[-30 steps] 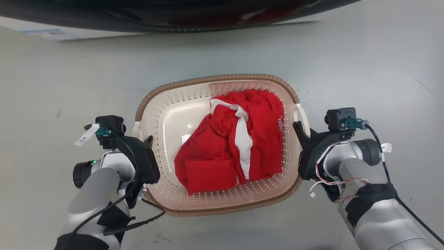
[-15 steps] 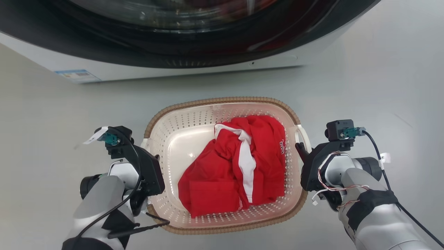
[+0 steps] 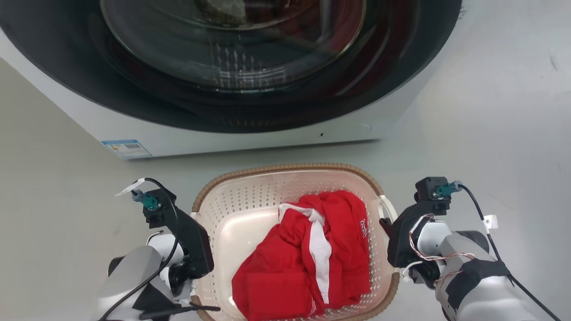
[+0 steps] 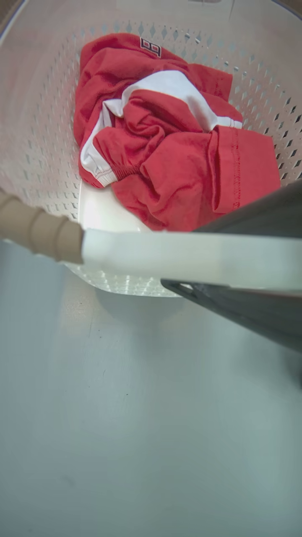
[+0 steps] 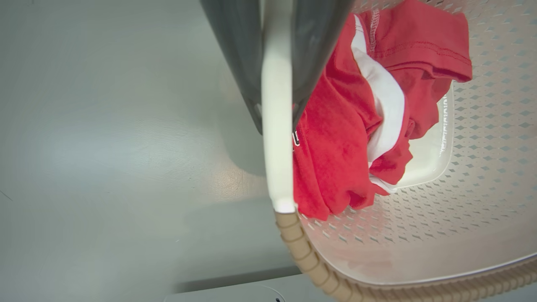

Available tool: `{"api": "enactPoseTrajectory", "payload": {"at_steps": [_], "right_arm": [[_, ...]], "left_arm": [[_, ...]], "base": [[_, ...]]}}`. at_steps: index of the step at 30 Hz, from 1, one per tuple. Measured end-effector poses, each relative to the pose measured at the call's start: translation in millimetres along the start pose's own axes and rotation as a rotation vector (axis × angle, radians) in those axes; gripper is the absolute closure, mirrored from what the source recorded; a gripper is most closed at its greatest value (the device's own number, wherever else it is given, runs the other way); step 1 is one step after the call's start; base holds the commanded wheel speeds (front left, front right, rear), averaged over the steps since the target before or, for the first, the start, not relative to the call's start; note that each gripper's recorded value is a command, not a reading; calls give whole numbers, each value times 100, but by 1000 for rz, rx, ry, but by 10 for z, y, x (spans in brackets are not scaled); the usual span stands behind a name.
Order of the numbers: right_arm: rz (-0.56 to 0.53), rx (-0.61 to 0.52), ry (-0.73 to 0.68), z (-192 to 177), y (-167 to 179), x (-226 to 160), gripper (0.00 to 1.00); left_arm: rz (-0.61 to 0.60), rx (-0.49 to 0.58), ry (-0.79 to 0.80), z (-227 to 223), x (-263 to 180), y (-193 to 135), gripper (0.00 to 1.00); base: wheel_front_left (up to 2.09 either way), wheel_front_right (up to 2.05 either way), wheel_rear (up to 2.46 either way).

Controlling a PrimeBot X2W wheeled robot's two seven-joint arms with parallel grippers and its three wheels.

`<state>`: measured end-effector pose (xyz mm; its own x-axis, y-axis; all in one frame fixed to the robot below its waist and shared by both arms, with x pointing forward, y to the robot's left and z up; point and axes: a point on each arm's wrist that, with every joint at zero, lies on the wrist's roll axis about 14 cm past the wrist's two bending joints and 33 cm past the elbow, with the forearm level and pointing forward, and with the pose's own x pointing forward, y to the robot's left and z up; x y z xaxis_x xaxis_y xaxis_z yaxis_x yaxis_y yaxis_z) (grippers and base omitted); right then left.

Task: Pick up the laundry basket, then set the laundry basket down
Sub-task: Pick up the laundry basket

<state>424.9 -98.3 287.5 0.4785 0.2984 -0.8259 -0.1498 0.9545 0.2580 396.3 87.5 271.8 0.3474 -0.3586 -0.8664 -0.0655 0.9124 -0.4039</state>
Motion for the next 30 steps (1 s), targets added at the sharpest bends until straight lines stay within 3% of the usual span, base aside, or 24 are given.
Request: {"api": "enactPoseTrajectory", "payload": {"at_steps": [30], "right_arm": [[21,18,-10,102,284,-842,100]], "left_arm": [[-55,-15,-2,-158,-801,-264,100]], "base": [[0,0,0]]}}
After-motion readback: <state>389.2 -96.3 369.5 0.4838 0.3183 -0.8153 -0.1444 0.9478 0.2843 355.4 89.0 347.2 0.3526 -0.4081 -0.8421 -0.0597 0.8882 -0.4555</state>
